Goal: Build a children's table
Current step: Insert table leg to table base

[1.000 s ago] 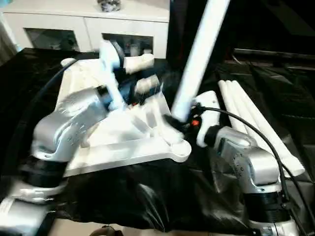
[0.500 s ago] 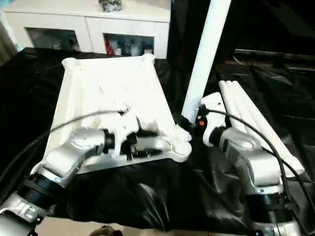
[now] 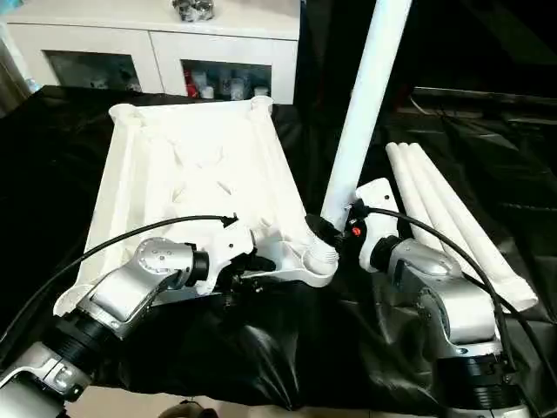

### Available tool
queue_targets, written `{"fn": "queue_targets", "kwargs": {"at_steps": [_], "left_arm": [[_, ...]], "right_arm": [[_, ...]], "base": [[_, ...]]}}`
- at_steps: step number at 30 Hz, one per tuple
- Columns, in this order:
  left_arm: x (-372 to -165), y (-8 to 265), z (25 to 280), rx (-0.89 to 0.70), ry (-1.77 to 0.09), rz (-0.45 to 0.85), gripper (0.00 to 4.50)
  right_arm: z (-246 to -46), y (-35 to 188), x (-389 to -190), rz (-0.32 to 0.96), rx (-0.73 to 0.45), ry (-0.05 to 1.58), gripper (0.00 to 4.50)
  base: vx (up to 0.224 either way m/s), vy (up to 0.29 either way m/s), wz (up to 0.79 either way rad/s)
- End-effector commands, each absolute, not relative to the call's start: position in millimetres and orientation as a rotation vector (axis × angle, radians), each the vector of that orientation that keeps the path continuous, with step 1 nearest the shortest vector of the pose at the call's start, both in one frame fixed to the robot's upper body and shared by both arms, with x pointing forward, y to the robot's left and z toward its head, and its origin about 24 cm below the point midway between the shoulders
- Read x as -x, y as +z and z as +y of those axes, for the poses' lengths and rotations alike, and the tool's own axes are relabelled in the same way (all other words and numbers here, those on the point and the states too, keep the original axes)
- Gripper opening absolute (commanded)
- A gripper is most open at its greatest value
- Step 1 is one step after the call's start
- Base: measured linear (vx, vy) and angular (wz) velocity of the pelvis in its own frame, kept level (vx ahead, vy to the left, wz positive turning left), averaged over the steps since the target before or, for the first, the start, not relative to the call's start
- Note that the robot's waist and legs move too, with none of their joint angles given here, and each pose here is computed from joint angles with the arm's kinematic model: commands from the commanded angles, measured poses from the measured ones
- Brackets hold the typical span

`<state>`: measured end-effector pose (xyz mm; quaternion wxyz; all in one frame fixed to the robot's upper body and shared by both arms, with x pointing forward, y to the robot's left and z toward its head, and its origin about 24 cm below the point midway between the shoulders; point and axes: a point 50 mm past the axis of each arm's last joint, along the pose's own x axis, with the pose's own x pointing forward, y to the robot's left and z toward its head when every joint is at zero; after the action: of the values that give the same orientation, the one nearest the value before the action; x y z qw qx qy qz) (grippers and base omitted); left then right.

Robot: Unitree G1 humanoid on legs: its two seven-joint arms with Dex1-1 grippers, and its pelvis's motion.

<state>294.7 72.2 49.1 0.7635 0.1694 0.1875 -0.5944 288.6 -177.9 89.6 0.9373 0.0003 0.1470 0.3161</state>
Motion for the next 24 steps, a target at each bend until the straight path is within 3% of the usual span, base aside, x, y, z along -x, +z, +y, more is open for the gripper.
{"fn": "queue_targets", "kwargs": {"at_steps": [1, 14, 24], "left_arm": [[-297, 48, 75, -0.402, -1.282, 0.444, 1.21], [-297, 48, 75, -0.416, -1.300, 0.478, 0.04], [-294, 51, 67, -0.387, -1.323, 0.451, 0.00]], "right_arm": [[-175.6, 96, -288.2, 0.288, 0.024, 0.670, 1.88], [-174.3, 87, -288.6, 0.350, -0.025, 0.793, 1.88], [-177.3, 78, -296.3, 0.381, -0.021, 0.790, 1.88]], "base": [[0.000, 0.000, 0.00], [0.000, 0.000, 0.00], [0.000, 0.000, 0.00]]}}
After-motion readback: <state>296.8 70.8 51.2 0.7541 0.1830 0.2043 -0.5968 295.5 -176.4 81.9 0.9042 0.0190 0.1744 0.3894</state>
